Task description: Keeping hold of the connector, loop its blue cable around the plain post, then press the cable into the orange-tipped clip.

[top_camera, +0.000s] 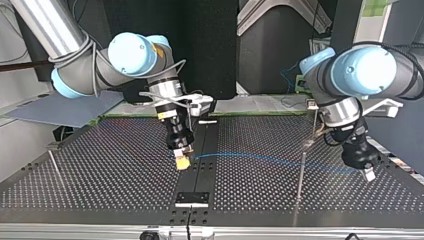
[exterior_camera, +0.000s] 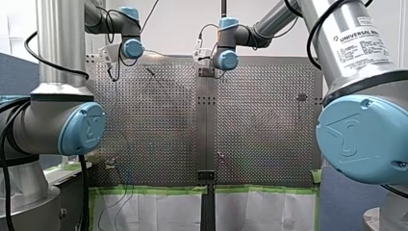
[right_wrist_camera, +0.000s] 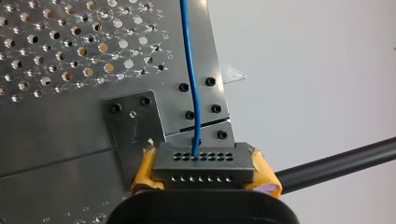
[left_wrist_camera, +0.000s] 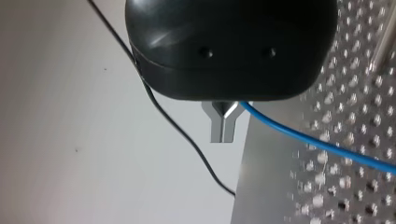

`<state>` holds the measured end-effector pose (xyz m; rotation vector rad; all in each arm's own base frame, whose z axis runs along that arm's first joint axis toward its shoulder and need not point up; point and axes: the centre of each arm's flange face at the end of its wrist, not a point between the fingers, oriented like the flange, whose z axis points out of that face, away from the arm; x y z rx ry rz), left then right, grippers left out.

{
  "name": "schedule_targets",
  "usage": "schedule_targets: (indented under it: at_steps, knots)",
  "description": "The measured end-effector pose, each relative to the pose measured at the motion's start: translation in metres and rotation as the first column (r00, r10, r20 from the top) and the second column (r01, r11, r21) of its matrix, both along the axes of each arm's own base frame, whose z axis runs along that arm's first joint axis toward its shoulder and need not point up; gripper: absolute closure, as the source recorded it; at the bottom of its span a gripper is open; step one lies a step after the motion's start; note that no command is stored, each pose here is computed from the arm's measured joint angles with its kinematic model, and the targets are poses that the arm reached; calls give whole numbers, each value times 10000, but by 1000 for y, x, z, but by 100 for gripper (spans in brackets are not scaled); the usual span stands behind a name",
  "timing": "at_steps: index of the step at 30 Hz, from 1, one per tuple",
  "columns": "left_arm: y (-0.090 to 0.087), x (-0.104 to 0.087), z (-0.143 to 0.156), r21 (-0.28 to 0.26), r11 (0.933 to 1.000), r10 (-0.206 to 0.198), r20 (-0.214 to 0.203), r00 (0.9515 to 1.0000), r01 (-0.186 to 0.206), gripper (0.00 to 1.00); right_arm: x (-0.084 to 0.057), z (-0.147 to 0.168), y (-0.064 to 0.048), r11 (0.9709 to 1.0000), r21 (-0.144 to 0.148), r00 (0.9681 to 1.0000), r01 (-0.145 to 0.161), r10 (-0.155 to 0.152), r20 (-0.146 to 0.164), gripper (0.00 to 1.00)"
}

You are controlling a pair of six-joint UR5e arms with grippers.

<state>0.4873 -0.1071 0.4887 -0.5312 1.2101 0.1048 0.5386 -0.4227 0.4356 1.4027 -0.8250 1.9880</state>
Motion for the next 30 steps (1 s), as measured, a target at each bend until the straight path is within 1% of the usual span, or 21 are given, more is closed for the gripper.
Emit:
schedule_targets:
  at_steps: [3, 6, 10, 15, 17, 19, 22, 25, 28, 30]
  knots:
    - [13, 18, 0, 27, 10000, -6, -5, 10000, 6, 100, 1, -2, -2, 10000, -3, 10000, 7, -7, -9, 100]
    - [26, 32, 1, 1, 10000, -26, 69, 10000, 26, 100, 3, -4, -5, 10000, -24, 10000, 5, -5, 2, 100]
    - [41, 43, -3, -27, 10000, -48, 116, 9999, 48, 100, 8, -10, -10, 10000, -15, 10000, -46, 46, -28, 100]
    - [63, 56, -15, 26, 10000, -52, -47, 10000, 52, 100, 14, -20, -17, 10000, 50, 9999, -61, 61, -102, 100]
    - [68, 60, -18, 51, 9999, -120, -108, 9999, 120, 100, 15, -23, -19, 9999, 85, 9999, -59, 60, -128, 100]
    - [69, 63, -20, 72, 9996, -264, -121, 9996, 265, 100, 16, -27, -20, 9999, 112, 9999, -52, 54, -148, 100]
    - [66, 67, -25, 85, 9982, -585, -182, 9981, 587, 100, 17, -32, -23, 9999, 138, 9999, -36, 38, -150, 100]
    - [61, 74, -35, 63, 9955, -944, -339, 9950, 947, 100, 18, -35, -25, 9999, 145, 9999, -32, 35, -151, 100]
    - [55, 83, -51, 44, 9909, -1343, -625, 9890, 1348, 100, 18, -38, -27, 9999, 141, 9999, -12, 14, -147, 100]
    - [51, 88, -62, 24, 9867, -1617, -808, 9835, 1624, 100, 18, -41, -30, 9999, 146, 9999, 19, -16, -157, 100]
